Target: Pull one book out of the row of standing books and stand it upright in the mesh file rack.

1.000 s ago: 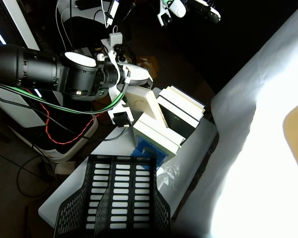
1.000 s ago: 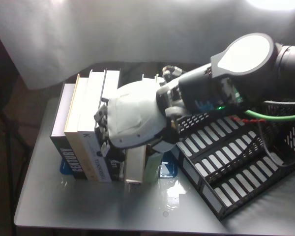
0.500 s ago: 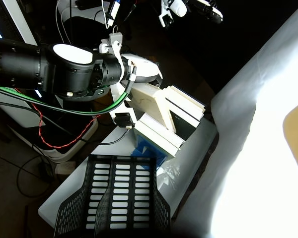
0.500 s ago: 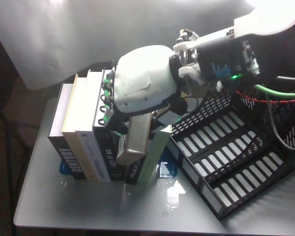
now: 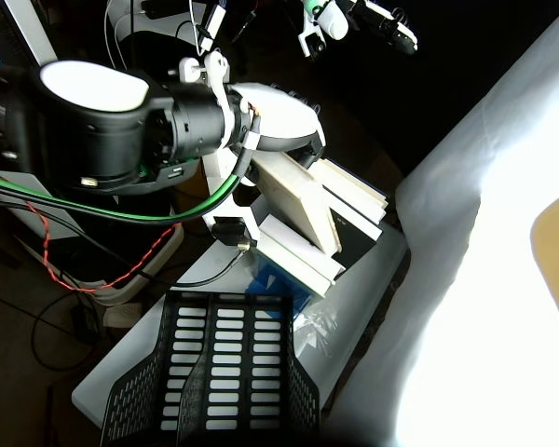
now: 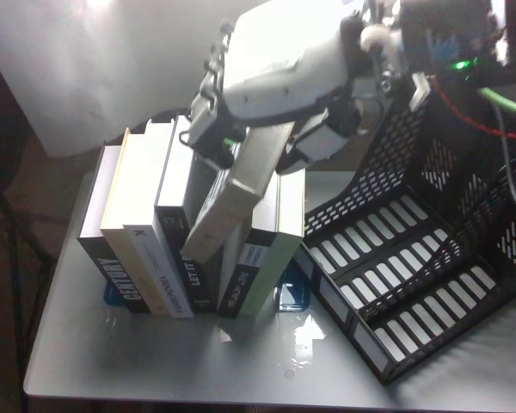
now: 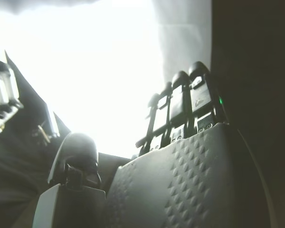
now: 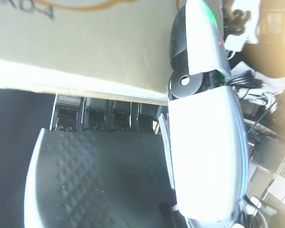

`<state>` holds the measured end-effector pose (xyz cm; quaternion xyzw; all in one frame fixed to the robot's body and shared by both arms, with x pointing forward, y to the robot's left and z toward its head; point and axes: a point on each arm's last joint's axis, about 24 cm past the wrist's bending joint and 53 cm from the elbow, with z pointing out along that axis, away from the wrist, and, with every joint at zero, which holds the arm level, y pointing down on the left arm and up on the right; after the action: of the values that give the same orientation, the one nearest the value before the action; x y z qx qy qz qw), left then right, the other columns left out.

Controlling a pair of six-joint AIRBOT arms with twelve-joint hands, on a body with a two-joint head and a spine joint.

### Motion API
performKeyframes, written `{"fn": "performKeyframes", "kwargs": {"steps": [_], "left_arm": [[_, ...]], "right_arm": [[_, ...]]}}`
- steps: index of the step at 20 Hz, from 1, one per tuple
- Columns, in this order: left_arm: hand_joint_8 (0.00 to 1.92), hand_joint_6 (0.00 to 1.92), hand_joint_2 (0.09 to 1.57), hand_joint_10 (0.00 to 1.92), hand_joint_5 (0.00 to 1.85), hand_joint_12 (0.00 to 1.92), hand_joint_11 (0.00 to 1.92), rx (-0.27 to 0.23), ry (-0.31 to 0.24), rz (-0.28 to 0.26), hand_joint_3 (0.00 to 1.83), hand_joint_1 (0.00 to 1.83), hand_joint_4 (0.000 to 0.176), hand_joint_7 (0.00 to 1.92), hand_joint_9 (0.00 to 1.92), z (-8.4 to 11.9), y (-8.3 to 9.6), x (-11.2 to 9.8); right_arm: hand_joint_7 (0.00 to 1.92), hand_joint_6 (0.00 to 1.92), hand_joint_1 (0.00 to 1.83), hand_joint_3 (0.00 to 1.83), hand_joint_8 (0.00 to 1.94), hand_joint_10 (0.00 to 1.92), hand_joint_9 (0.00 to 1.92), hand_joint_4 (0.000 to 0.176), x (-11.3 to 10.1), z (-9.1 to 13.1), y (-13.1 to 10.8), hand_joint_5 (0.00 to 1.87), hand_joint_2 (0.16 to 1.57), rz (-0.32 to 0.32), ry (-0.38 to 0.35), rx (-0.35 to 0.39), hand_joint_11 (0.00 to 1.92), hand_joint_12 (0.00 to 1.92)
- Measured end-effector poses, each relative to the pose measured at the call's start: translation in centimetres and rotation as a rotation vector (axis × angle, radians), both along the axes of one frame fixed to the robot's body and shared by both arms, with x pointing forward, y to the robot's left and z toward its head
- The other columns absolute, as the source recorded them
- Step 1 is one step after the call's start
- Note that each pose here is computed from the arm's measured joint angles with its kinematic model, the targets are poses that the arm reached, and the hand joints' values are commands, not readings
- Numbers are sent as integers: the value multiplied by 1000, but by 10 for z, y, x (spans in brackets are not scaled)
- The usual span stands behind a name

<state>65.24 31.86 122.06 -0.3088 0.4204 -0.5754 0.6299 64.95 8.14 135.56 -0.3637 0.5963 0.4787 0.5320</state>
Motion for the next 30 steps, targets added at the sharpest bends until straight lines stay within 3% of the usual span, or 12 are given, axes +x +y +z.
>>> {"fn": "performKeyframes", "kwargs": {"steps": [3, 8, 10, 12, 17, 21, 22, 23, 24, 26, 29, 30], "left_arm": [[0, 0, 1378, 0, 0, 0, 0, 2, 2, -3, 1, 37, 0, 0, 0, 0, -1, 0], [0, 0, 1376, 0, 0, 0, 0, 0, 9, -13, 0, 60, 0, 0, 0, -1, -5, 2], [0, 0, 1366, 0, 0, 0, 0, 1, 11, -13, 0, 32, 4, 0, 0, -1, -5, 3], [0, 0, 1364, 0, 0, 0, 0, 1, 11, -15, 0, 31, 27, 0, 0, -1, -5, 3], [0, 0, 1362, 0, 0, 0, 0, -2, 11, -27, 0, 88, 14, 0, 0, 1, -10, 5], [0, 0, 1374, 0, 0, 0, 0, 5, 9, -42, 1, 97, 4, 0, 0, 2, -14, 5], [0, 0, 1371, 0, 0, 0, 0, 3, 10, -43, 0, 92, 0, 0, 0, 2, -15, 5], [0, 0, 1375, 0, 0, 0, 0, 0, 10, -44, 2, 60, 0, 0, 0, 2, -15, 6], [0, 0, 1382, 0, 0, 0, 0, 0, 8, -48, 4, 32, 0, 0, 0, 3, -17, 7], [0, 0, 1382, 0, 0, 0, 0, 8, 8, -56, 3, 40, 0, 0, 0, 3, -19, 7], [0, 0, 1386, 0, 0, 0, 0, 8, 13, -56, 4, 64, 0, 0, 0, 2, -19, 7], [0, 0, 1393, 0, 0, 0, 0, 8, 14, -57, 7, 72, 7, 0, 0, 2, -19, 8]], "right_arm": [[735, 1220, 1183, 6, 1697, 1884, 928, 0, 2, 19, -11, 679, 1278, -15, -13, 32, 911, 1921], [679, 1432, 1113, 0, 1490, 1572, 450, 31, 0, 54, -31, 710, 1282, -45, -72, 75, 52, 1921], [786, 1311, 1149, 0, 1424, 1608, 570, 4, 2, 67, -41, 742, 1245, -63, -88, 98, 115, 1921], [783, 1345, 1145, 0, 1386, 1555, 565, 25, 2, 74, -46, 748, 1241, -73, -104, 104, 69, 1921], [844, 1245, 1343, 3, 1276, 1602, 710, 0, -8, 123, -79, 706, 1216, -96, -155, 200, 353, 1917], [1042, 1230, 1138, 0, 1669, 1915, 1232, 0, -7, 130, -94, 802, 1206, -126, -186, 204, 1243, 1921], [853, 1297, 1196, 4, 1444, 1911, 1238, 0, -9, 138, -100, 769, 1216, -132, -194, 220, 1250, 1921], [1039, 1261, 1132, 0, 1794, 1919, 1285, 0, -11, 149, -107, 809, 1204, -141, -199, 251, 1309, 1921], [831, 1169, 1188, 11, 1678, 1921, 1056, 0, -12, 158, -114, 737, 1240, -150, -211, 271, 1022, 1921], [802, 1269, 1208, 0, 1439, 1919, 1049, 0, -10, 159, -120, 763, 1225, -170, -223, 277, 1028, 1921], [807, 1077, 1214, 0, 1572, 1885, 830, 0, -7, 159, -128, 788, 1226, -191, -232, 282, 755, 1921], [941, 1224, 1129, 0, 1820, 1914, 984, 0, -7, 162, -131, 808, 1211, -197, -234, 290, 943, 1921]]}}
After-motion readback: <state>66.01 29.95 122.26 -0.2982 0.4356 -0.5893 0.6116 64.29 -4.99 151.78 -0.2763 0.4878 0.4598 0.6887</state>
